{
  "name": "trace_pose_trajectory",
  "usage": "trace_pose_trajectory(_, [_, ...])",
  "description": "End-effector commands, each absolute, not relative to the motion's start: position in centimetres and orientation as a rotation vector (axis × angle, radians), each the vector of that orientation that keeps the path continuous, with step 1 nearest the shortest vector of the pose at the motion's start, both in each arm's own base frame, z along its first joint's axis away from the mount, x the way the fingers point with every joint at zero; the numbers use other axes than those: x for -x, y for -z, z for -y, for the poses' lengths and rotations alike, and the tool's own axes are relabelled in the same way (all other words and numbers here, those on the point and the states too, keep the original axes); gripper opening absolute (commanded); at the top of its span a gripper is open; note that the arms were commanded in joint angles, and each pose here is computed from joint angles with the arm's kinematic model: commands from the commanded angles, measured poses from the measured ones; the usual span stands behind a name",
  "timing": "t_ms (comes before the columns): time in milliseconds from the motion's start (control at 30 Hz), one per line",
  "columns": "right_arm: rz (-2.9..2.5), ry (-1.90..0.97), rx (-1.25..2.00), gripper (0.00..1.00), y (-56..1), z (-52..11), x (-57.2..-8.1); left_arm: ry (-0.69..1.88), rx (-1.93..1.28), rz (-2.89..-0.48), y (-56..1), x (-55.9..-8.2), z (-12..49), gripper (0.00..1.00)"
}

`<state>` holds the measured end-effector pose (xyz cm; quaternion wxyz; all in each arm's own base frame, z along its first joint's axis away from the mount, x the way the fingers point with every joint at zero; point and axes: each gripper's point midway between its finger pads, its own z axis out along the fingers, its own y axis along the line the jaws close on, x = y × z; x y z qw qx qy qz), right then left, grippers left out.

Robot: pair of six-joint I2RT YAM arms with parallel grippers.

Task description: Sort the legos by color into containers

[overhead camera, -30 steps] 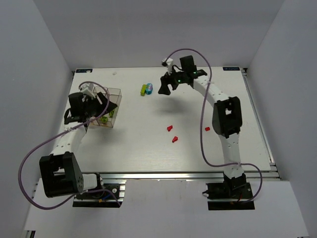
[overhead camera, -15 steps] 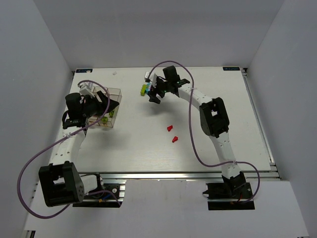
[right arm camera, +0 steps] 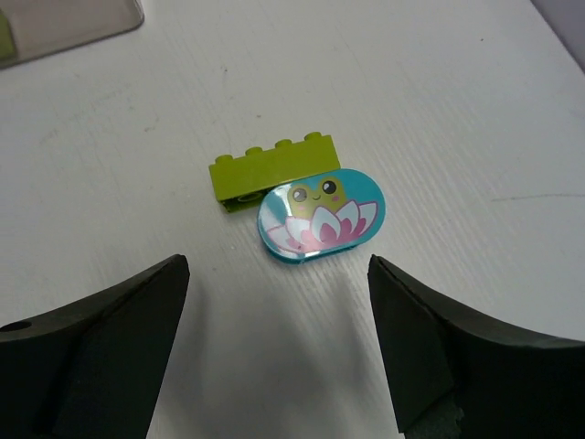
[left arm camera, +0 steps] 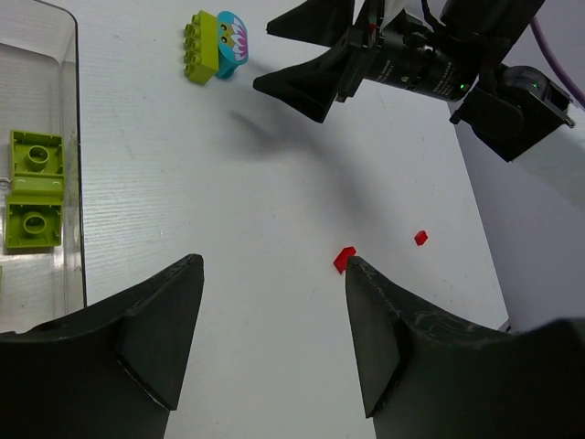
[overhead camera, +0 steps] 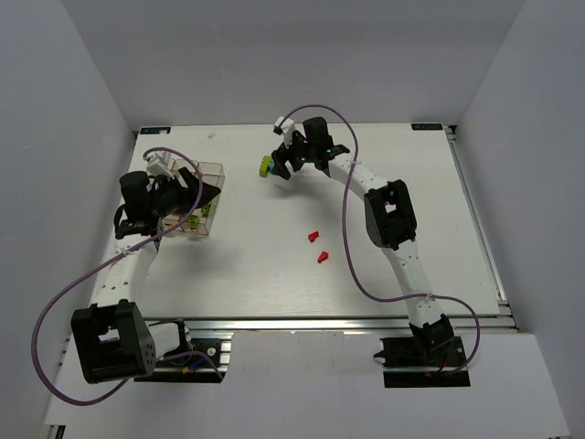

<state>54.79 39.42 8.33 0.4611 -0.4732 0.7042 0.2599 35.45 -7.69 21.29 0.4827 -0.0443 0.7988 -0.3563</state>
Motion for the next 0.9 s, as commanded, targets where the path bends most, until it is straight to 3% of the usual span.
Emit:
trace_pose_trajectory(0, [-1.705,-0.765,1.026,0.85,-13.6,-40.8,-54.4,0.908,0.070,-1.910,-22.8,-35.2,8.2,0.73])
trace_pose_trajectory(267, [-1.952,-0.959,0.574,0.80,-17.9,-37.9,-52.7,0.928,0.102,-1.985,-20.5,-37.8,9.0,0.76])
trace_pose_trajectory(433, [-1.978,-0.917,0.510,0.70,-21.8,-33.4,-51.9,0.703,0.033,-2.146,-19.8,-41.7,12.0,0.75])
trace_pose_trajectory(500, [-1.972,-0.982,0.535,0.40,-24.0,-31.6,-50.4,0.605,0.037,-2.221,-18.0,-42.9,12.6,0.76])
trace_pose_trajectory(567, [-1.981,-1.005,0.511,0.00,-25.8,-29.5,-49.2,0.453,0.040,-2.213,-18.5,-44.9,12.4,0.75])
trace_pose_trajectory(633, [-1.959,-1.082,0.532,0.00,-28.2,-28.6,-46.5,0.350,0.007,-2.253,-17.3,-47.0,12.7,0.75])
trace_pose_trajectory(667, [-2.018,-1.108,0.491,0.00,-26.0,-27.0,-45.6,0.315,-0.008,-2.264,-16.8,-47.7,12.9,0.75])
trace_pose_trajectory(700, [-2.001,-1.176,0.497,0.11,-26.1,-26.8,-44.4,0.282,-0.021,-2.323,-14.3,-48.5,13.3,0.75])
trace_pose_trajectory(733, [-1.961,-1.192,0.485,0.36,-27.8,-25.6,-43.2,0.210,-0.026,-2.334,-13.7,-49.1,12.9,0.75])
trace_pose_trajectory(767, [-2.019,-1.231,0.441,0.48,-24.9,-24.3,-41.7,0.205,-0.051,-2.307,-14.3,-50.2,14.2,0.75])
trace_pose_trajectory(833, [-1.916,-1.256,0.430,0.75,-26.9,-23.1,-40.3,0.164,-0.083,-2.328,-12.3,-51.3,15.3,0.75])
trace_pose_trajectory(867, [-1.902,-1.263,0.429,0.75,-26.8,-22.6,-39.8,0.120,-0.092,-2.327,-11.8,-51.8,15.8,0.75])
